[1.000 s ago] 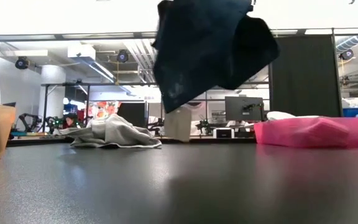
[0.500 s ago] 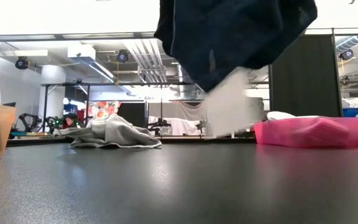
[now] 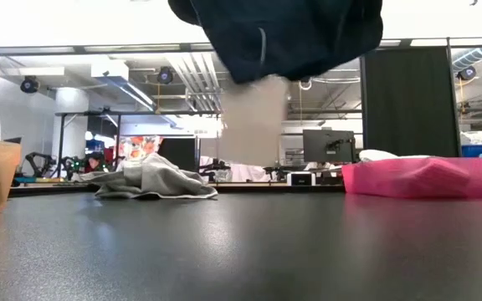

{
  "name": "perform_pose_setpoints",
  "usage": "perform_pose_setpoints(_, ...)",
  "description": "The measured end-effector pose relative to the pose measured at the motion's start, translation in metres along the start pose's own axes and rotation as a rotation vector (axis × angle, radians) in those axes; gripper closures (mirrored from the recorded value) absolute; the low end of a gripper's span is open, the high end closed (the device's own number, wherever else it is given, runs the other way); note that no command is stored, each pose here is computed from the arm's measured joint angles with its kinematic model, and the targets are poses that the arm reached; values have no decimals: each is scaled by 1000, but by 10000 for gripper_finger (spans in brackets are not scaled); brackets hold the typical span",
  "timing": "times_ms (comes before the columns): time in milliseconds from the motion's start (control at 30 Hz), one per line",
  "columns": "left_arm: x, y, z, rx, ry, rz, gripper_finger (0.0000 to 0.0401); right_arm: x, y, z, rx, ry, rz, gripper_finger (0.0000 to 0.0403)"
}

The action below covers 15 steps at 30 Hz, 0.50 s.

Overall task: Sort towels by color in basket
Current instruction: Put the dark blue kitchen towel into the orange bin

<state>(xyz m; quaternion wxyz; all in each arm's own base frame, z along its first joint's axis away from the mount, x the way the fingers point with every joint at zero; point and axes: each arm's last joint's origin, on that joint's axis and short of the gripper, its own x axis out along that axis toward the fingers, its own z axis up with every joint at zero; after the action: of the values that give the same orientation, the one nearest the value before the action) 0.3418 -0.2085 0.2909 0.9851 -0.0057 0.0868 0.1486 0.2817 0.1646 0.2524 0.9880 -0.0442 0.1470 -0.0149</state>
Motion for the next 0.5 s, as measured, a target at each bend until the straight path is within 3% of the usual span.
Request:
perform_pose_setpoints(167,0,-1,1,6,1,-21,401,8,-2,3,-40,-45,32,232)
perform_pose_setpoints(333,-2,1,4,-23,-7,9,393,9,-7,5,-57,-46,19,369)
perform_pose_setpoints(500,-9,7,10,-2,17,-14,338,6,-8,6,-59,-42,20,388)
